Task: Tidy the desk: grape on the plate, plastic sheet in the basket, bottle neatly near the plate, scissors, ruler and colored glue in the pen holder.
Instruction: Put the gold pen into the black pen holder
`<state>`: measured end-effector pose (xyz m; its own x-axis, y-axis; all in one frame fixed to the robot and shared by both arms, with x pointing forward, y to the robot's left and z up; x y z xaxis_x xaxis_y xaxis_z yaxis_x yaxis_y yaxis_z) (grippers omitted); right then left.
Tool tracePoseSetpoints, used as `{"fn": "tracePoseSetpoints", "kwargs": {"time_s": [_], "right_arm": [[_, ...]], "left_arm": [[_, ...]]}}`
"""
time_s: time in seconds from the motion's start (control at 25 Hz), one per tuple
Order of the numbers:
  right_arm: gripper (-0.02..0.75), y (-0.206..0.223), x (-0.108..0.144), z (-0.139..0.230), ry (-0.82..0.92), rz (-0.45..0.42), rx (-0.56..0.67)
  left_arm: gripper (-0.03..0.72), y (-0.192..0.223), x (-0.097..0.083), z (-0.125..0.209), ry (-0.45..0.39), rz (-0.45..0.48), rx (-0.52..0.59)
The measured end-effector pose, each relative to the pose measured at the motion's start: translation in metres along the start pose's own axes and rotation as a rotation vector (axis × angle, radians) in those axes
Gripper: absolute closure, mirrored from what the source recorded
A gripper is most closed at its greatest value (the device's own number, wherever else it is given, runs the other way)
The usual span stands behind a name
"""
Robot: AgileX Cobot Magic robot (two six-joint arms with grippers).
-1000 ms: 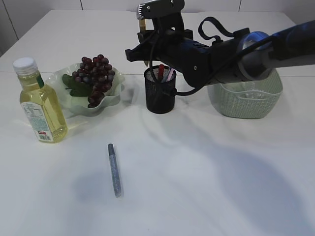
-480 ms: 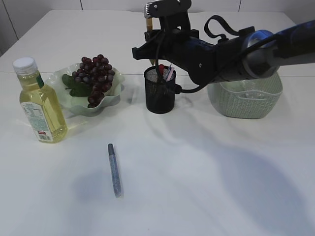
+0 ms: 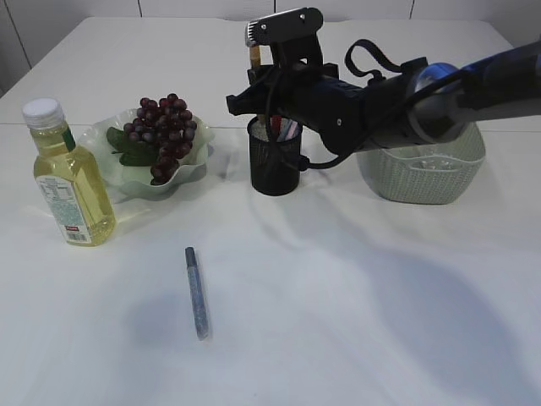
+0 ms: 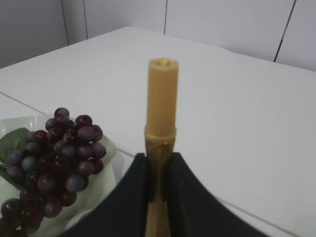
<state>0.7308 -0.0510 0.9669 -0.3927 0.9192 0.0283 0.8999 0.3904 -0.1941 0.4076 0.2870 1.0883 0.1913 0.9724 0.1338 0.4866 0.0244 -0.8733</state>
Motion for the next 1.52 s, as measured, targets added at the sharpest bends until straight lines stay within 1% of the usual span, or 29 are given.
{"fn": "tracePoseSetpoints", "kwargs": {"time_s": [0.56,0.96,1.24,1.36,1.52], "right_arm": [[0.633,0.0002,-0.0001,-0.0012,0.001,0.001,-0.003],[0.613,0.0002,-0.0015,-0.001,0.026,0.011,-0.002],[0.597,0.0002,-0.002,-0.0009,0.008,0.014,-0.001],[0.575,0.0002,-0.0025,-0.0009,0.016,0.018,0.0],[0.515,0.0002,-0.0029,-0.0008,0.023,0.021,0.0]], "left_arm": [[0.254,0.0,0.0003,0.0,0.001,-0.002,0.0],[0.254,0.0,0.0005,0.0,0.001,-0.004,0.0],[0.254,0.0,0.0005,0.0,0.001,-0.004,0.0],[0.254,0.0,0.0005,0.0,0.001,-0.004,0.0],[0.254,0.0,0.0005,0.0,0.001,-0.004,0.0]]}}
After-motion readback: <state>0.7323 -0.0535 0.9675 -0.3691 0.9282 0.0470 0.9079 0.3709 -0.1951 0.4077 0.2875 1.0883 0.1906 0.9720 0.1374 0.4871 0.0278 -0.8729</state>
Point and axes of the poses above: a point on each arm's last joint axis where the gripper is mounted, y pointing out along that axis toward the gripper, x along the wrist's bending axis when the last joint is at zero, z = x × y, the point moved 5 cm from there along y, pointing out along that axis toward the gripper, and after that the axes turned 8 degrees about y, right-handed, at the moved point
